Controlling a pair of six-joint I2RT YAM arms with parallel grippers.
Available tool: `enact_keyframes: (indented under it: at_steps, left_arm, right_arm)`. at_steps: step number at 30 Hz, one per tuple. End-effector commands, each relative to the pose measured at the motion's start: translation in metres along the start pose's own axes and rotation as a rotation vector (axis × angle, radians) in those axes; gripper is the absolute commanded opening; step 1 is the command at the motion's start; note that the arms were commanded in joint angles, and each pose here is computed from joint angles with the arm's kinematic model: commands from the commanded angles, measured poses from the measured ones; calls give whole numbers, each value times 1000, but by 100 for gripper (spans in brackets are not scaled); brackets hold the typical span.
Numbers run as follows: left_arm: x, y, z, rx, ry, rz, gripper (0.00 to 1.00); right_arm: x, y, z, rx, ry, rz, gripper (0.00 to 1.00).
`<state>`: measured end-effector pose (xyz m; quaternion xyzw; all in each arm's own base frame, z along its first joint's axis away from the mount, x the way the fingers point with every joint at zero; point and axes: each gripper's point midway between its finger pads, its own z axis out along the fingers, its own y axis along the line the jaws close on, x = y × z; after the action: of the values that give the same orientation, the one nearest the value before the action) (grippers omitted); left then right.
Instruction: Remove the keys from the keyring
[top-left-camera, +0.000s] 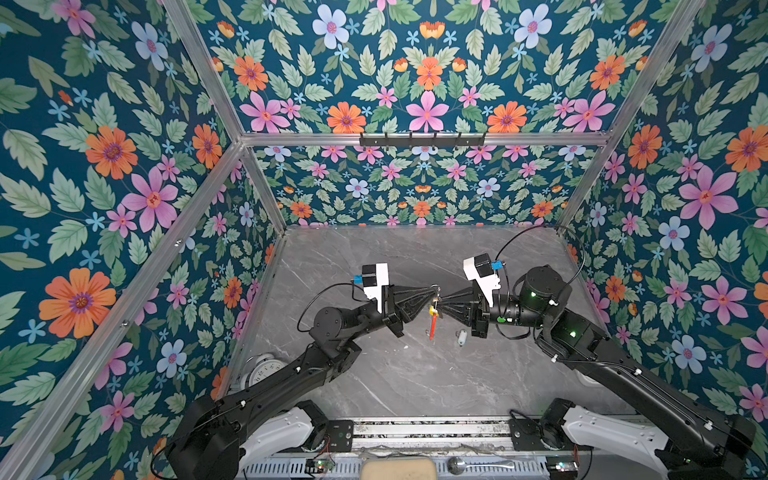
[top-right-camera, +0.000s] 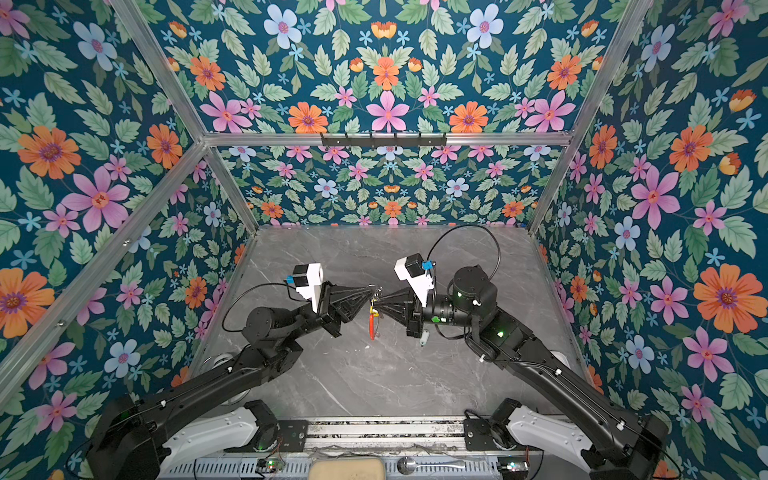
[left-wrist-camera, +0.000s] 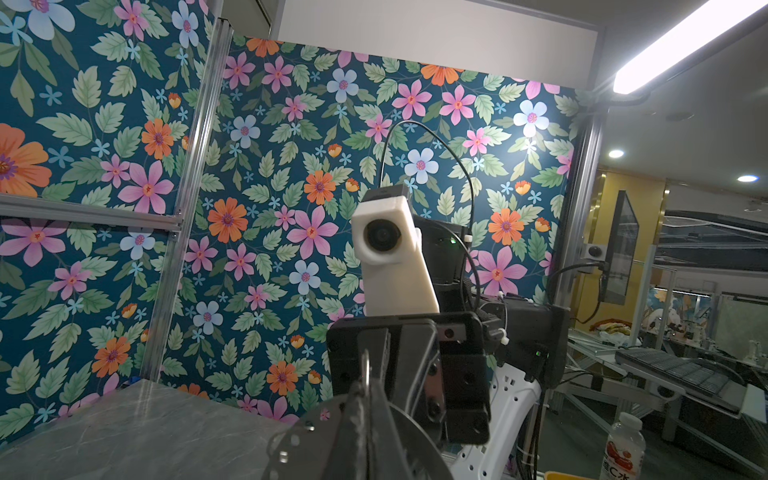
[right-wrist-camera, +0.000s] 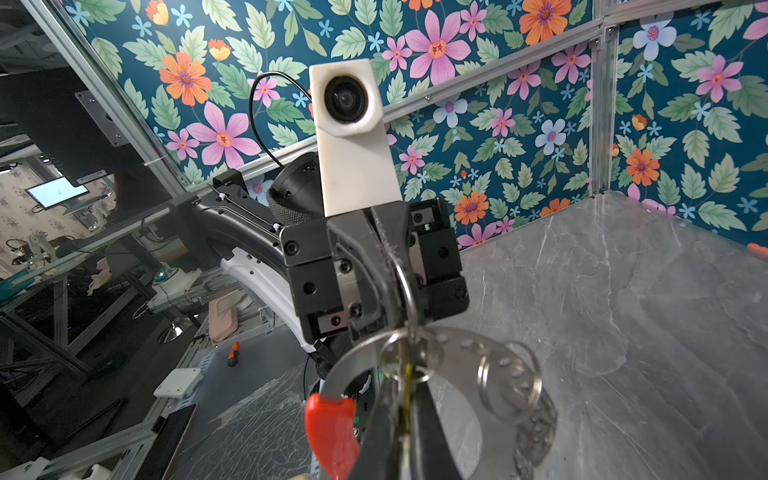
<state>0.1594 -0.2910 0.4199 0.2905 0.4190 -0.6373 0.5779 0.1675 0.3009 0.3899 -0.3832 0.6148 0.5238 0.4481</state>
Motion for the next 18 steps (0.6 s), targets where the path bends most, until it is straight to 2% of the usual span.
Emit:
enact_keyframes:
  at_steps: [1, 8, 18]
  left_arm:
    - [-5, -6, -1, 16, -9, 21, 0]
    - [0, -13, -3, 44, 39, 27, 0]
    - [7, -20, -2, 81, 89, 15, 0]
  right_arm:
    - [2, 1, -3, 17, 31, 8, 0]
    - [7, 6, -9, 29, 143, 25, 0]
    - [-2, 5, -17, 86, 219, -48, 0]
